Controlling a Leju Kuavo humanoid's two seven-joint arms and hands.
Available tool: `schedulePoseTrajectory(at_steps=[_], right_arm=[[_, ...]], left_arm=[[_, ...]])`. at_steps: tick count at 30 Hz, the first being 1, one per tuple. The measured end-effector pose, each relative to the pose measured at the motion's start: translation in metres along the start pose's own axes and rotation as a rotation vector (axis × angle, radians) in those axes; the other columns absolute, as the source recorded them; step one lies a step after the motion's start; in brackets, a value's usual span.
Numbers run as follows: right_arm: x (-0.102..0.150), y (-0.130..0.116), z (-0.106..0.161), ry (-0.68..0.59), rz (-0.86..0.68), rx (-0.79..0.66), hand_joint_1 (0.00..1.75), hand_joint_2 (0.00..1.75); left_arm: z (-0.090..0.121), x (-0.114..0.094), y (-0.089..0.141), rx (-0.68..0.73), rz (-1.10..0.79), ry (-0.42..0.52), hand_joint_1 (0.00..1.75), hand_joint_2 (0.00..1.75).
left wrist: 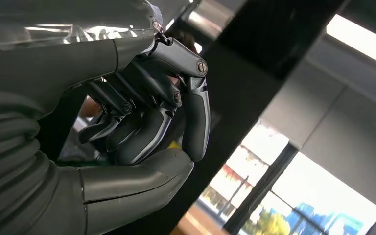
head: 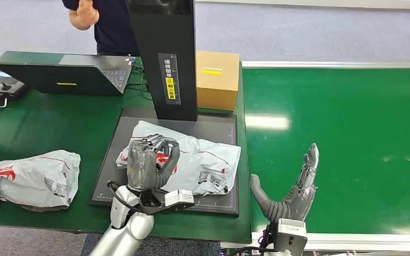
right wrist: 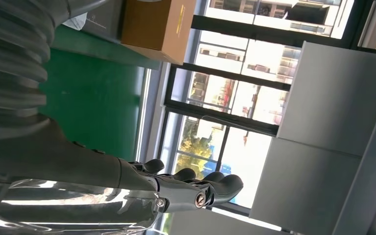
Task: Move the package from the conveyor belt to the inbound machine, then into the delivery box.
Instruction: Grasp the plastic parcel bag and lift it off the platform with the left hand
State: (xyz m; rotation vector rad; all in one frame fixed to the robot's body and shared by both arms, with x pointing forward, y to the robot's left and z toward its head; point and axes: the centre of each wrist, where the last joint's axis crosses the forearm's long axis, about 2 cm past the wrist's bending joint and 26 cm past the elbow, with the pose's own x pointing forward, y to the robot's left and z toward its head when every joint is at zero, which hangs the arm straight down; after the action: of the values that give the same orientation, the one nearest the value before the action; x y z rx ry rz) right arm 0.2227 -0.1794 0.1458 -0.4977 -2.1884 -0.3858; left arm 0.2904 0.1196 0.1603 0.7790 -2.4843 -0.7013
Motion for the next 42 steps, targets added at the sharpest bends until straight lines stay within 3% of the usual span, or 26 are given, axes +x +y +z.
schedulePoseTrajectory(at_steps=[2,3,7,12,18,31,42], right_arm=[[-0.001,0.001,-0.001,0.0,-0.001,0.002,0.0,1.75],[-0.001,0.002,-0.001,0.001,-0.002,0.003,0.0,1.75],[-0.002,0.004,0.0,0.004,-0.006,0.008,0.0,1.75],[-0.002,0.005,0.0,0.01,-0.01,0.01,0.0,1.75],[-0.003,0.004,0.0,0.016,-0.012,0.005,0.0,1.75],[-0.007,-0.01,-0.01,-0.022,0.05,-0.031,0.0,1.75],[-0.005,-0.014,-0.008,0.001,0.032,-0.06,0.0,1.75]], left_arm=[[-0.004,-0.003,0.008,0.043,-0.01,0.012,0.23,1.75],[-0.004,-0.005,0.01,0.054,-0.015,0.023,0.0,1.75],[-0.002,-0.007,0.013,0.011,-0.004,0.08,0.0,1.75],[0.005,-0.009,0.0,-0.243,0.007,0.127,0.0,1.75],[0.013,-0.016,-0.023,-0.485,0.023,0.108,0.0,1.75],[-0.027,-0.035,-0.058,-0.764,0.002,-0.002,0.0,1.75],[-0.03,-0.042,-0.07,-0.959,-0.035,0.034,0.02,1.75]])
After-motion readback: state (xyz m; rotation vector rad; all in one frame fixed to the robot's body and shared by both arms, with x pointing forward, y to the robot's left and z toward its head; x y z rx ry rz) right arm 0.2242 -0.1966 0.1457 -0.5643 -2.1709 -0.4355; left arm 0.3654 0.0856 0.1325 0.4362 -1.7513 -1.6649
